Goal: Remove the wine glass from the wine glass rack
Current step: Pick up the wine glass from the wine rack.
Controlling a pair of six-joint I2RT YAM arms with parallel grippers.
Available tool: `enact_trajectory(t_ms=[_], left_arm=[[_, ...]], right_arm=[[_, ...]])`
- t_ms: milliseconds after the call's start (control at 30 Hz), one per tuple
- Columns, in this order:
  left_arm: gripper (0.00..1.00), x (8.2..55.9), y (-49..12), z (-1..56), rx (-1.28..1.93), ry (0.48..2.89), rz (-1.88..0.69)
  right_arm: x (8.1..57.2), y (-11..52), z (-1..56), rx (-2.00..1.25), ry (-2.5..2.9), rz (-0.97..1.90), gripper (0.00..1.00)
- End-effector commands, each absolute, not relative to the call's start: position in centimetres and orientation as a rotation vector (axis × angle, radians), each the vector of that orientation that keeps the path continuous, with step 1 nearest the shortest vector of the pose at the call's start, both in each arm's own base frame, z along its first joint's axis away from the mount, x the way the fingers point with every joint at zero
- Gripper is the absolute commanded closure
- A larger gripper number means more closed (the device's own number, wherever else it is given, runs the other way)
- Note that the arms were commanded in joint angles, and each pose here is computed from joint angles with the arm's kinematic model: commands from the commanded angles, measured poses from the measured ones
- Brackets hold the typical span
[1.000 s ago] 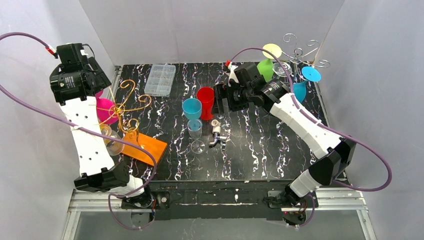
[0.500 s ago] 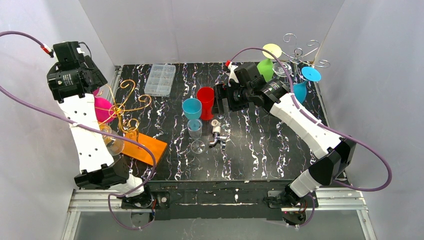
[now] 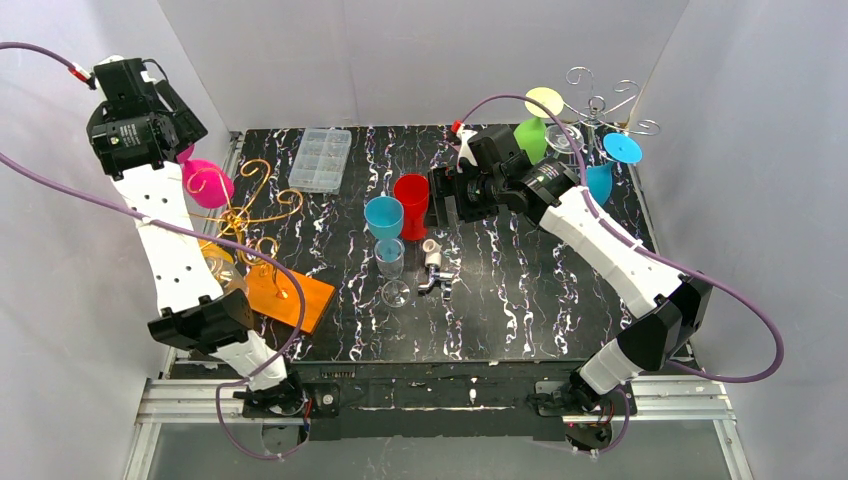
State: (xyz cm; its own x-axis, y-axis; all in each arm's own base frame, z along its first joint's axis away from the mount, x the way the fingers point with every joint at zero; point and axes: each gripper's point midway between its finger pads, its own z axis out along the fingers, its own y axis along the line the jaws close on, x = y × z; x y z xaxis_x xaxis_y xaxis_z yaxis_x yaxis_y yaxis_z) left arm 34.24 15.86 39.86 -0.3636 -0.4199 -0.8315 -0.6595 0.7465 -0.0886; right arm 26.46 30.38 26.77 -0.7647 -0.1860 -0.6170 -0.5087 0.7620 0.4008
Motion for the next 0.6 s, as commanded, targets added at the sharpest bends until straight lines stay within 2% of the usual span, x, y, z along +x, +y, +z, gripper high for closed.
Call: enact_trajectory(t_ms=[0,233,567], left_arm=[[0.62,36.4,14.9,42.6,-0.776,1.904,0.191],[0.62,38.5,12.8,44.5,-0.700,1.858,0.102],[0.62,41.1,6.0,46.5,-0.551,1.838,-0.102]], right_arm=[[26.8,30.4,28.1,-0.527,2.339,0.753,0.02],[27.0,30.0,29.1,-0.494,2.312,0.747,0.02],[27.4,29.5,32.0,-0.427,2.246,0.743,0.01]])
